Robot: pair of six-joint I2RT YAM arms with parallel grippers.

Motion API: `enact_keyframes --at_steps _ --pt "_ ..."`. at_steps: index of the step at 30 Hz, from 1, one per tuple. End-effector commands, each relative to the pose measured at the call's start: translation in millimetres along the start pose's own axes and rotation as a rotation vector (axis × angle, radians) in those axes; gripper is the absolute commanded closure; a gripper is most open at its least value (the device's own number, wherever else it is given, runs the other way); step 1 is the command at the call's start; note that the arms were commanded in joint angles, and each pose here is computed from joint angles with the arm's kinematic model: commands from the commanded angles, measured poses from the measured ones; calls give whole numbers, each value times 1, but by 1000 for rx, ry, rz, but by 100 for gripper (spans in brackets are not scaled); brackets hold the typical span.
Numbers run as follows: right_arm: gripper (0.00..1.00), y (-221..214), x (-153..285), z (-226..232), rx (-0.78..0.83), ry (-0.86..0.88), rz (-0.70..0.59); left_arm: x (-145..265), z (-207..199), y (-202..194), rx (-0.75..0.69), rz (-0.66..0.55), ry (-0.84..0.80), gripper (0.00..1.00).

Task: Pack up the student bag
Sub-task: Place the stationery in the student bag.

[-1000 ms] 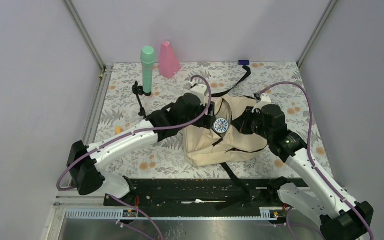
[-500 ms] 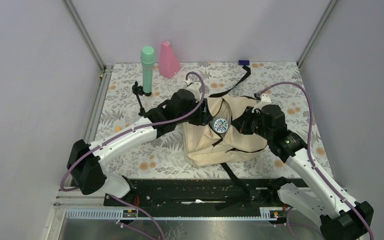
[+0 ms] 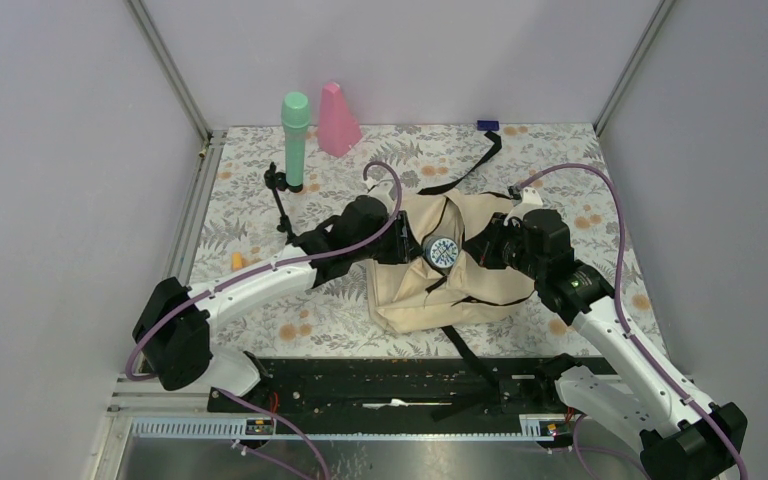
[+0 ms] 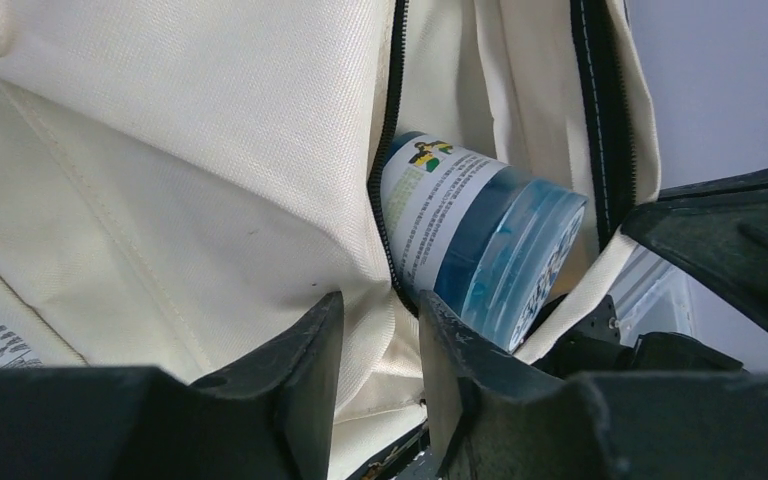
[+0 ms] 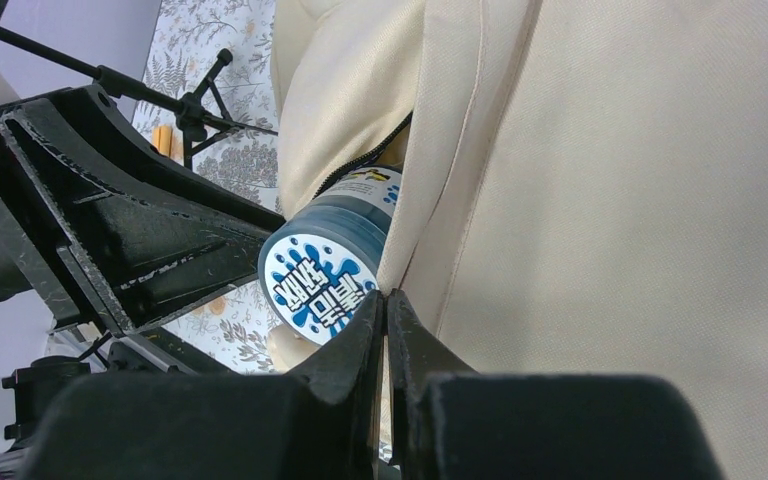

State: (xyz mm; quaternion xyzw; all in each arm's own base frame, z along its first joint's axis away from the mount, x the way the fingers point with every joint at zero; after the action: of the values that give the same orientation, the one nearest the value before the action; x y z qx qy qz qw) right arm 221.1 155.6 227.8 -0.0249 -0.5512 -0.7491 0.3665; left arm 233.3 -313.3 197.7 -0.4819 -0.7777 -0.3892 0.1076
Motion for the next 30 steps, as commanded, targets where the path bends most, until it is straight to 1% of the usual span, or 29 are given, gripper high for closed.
enact_keyframes --at_steps 1,6,12,15,18,21,23,24,27,30 --pt "100 50 18 27 21 110 -203 5 -28 12 16 -45 -117 67" --pt "100 50 19 27 20 108 -206 8 -37 16 -11 -72 -124 66" --pt "100 49 17 27 20 112 -199 1 -45 10 -81 -40 -88 65" --pt "100 50 18 27 20 111 -203 0 -47 9 -112 -46 -68 65" --pt "100 50 19 27 19 110 -206 0 -41 13 -142 -70 -21 68" --pt "100 50 18 28 18 113 -203 -2 -38 14 -172 -61 14 71" --pt "100 50 18 28 17 114 -200 -5 -36 13 -187 -51 31 75" --pt "100 50 18 28 17 114 -201 -5 -35 13 -192 -51 38 78" --pt "100 51 18 28 17 113 -204 -3 -36 17 -201 -70 42 86" --pt "100 51 18 28 16 113 -205 3 -40 25 -210 -107 38 98"
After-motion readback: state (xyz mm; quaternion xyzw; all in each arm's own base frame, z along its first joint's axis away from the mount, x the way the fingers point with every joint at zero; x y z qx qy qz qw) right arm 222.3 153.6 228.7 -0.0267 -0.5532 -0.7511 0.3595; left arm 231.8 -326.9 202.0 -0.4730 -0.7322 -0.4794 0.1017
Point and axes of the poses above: each gripper's point midway between its finger pads, its own x axis back along the fingers, its own z axis along the line the jaws close on, y = z × x, the point moved 4 cm from there along x, back along the fingers, and after that the axes turned 10 degrees about x, right-handed, at the moved point
